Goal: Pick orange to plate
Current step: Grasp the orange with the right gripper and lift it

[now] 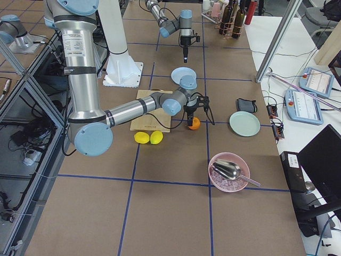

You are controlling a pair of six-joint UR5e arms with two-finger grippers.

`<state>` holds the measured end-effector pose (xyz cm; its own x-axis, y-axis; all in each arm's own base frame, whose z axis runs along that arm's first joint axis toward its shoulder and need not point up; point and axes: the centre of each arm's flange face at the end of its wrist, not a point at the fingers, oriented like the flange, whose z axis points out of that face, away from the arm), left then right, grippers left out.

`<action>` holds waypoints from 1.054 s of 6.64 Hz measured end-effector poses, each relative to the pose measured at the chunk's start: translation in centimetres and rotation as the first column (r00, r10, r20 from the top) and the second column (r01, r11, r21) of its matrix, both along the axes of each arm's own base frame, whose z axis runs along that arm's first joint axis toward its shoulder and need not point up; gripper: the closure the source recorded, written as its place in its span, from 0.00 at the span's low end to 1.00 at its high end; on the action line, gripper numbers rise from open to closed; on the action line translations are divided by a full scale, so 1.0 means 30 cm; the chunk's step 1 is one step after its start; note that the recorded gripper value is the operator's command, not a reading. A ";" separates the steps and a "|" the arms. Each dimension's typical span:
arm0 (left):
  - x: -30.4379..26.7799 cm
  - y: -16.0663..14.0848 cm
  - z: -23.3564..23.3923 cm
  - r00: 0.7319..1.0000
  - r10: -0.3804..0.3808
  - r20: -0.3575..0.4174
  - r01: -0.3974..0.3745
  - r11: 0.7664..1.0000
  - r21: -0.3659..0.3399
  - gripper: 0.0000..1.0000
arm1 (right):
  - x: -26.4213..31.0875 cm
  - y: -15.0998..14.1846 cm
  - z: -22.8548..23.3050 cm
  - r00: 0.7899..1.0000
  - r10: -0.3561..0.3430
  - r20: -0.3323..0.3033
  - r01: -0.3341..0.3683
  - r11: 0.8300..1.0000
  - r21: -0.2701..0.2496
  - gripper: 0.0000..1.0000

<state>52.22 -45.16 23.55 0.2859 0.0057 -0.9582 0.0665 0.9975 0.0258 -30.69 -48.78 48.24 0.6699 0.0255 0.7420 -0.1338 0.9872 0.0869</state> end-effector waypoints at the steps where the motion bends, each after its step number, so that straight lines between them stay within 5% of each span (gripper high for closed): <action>1: 0.000 0.001 0.005 1.000 0.000 0.002 0.000 1.000 -0.001 0.00 | -0.024 -0.006 0.011 1.000 -0.006 -0.001 0.006 1.000 0.003 0.00; 4: -0.006 -0.001 0.002 1.000 -0.011 0.001 0.011 1.000 0.002 0.00 | -0.048 -0.011 0.054 1.000 -0.011 -0.019 0.011 1.000 -0.005 0.00; 5: -0.007 -0.001 -0.001 1.000 -0.013 0.000 0.013 1.000 0.003 0.00 | -0.057 -0.010 0.065 1.000 -0.012 -0.027 0.012 1.000 -0.006 0.23; 7: -0.010 -0.001 -0.004 1.000 -0.015 -0.002 0.015 1.000 0.005 0.00 | -0.075 -0.004 0.074 0.999 -0.009 -0.041 0.009 1.000 0.000 0.96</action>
<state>51.91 -45.18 23.42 0.2841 0.0057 -0.9588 0.0818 0.9962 0.0302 -32.95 -48.90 50.45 0.6997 0.0192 0.7142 -0.1213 0.9883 0.0923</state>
